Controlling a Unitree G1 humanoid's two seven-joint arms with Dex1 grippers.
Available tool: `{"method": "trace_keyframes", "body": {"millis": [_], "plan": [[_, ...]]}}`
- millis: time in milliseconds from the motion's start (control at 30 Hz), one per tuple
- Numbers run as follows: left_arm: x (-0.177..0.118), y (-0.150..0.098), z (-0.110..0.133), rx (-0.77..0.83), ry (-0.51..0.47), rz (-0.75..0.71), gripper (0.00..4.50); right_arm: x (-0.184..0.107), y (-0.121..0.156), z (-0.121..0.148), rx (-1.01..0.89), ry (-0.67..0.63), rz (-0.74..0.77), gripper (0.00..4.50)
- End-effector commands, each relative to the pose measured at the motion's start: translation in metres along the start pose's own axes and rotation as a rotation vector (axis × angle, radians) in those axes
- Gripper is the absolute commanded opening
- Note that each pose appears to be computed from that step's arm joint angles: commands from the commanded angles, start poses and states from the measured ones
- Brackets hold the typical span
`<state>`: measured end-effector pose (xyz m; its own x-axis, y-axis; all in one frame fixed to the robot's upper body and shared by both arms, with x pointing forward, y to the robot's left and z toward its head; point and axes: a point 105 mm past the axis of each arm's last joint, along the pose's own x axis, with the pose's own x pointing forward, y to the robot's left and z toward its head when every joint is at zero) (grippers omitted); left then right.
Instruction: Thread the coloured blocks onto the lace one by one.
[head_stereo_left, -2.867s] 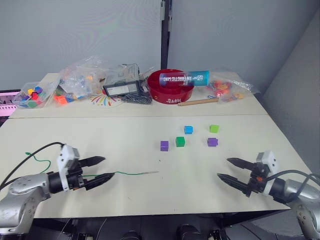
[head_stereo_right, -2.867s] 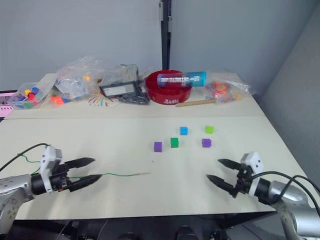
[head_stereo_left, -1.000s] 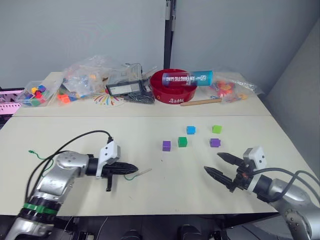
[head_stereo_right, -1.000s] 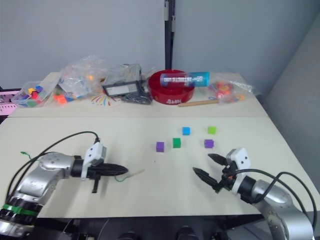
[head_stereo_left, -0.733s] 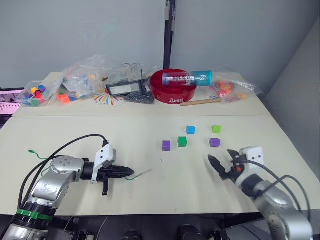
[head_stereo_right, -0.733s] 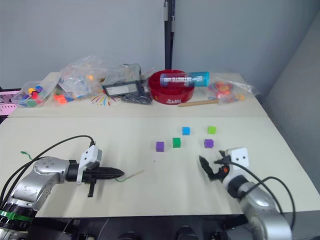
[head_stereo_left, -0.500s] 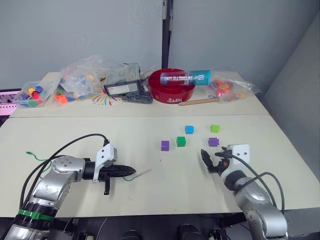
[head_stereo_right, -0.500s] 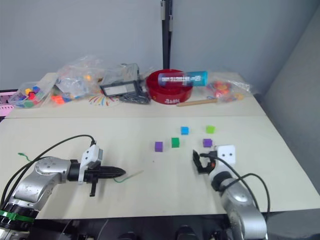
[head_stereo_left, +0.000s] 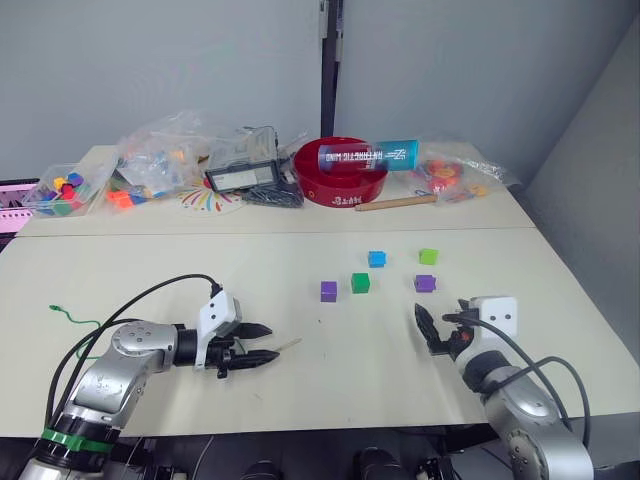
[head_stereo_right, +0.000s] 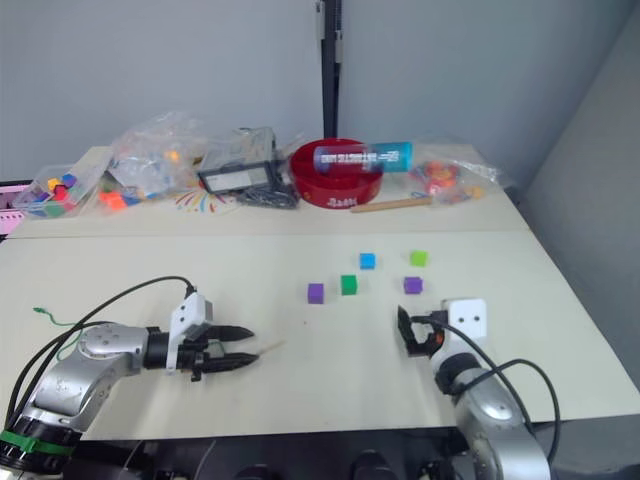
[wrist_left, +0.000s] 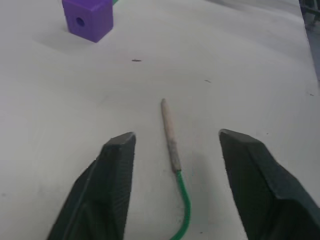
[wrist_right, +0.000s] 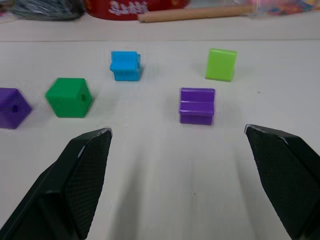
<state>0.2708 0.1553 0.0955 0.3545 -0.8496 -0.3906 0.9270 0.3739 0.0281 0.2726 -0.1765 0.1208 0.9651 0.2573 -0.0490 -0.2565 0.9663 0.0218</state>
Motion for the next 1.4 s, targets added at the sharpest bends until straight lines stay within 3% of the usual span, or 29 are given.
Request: {"method": "trace_keyframes", "body": {"millis": [33, 167, 333, 600, 767, 900, 1067, 1200, 1400], "plan": [[0.005, -0.002, 0.001, 0.039, 0.02, 0.062, 2.75, -0.015, 0.028, 0.025, -0.024, -0.067, 0.274, 4.5], [0.012, -0.004, -0.005, 0.019, 0.035, 0.103, 2.75, -0.029, 0.043, 0.027, -0.064, 0.012, 0.587, 4.5], [0.016, -0.007, -0.008, 0.003, 0.033, 0.105, 2.75, -0.035, 0.035, 0.026, -0.14, 0.106, 0.799, 4.5], [0.026, -0.014, -0.039, -0.022, 0.101, 0.088, 2.75, -0.024, 0.025, 0.035, -0.219, 0.13, 0.876, 4.5], [0.03, -0.023, -0.062, -0.02, 0.169, 0.064, 1.27, -0.019, 0.029, 0.036, -0.22, 0.11, 0.863, 4.5], [0.031, -0.026, -0.066, -0.027, 0.165, 0.047, 0.04, -0.018, 0.03, 0.037, -0.217, 0.099, 0.854, 4.5], [0.03, -0.02, -0.051, -0.015, 0.081, 0.045, 0.04, -0.014, 0.026, 0.034, -0.22, 0.098, 0.822, 4.5], [0.011, 0.001, -0.015, 0.03, 0.001, 0.024, 0.04, -0.01, 0.022, 0.034, -0.218, 0.084, 0.786, 4.5], [-0.022, 0.014, 0.019, 0.1, 0.043, -0.086, 0.04, -0.006, 0.017, 0.024, -0.179, 0.085, 0.691, 4.5]]}}
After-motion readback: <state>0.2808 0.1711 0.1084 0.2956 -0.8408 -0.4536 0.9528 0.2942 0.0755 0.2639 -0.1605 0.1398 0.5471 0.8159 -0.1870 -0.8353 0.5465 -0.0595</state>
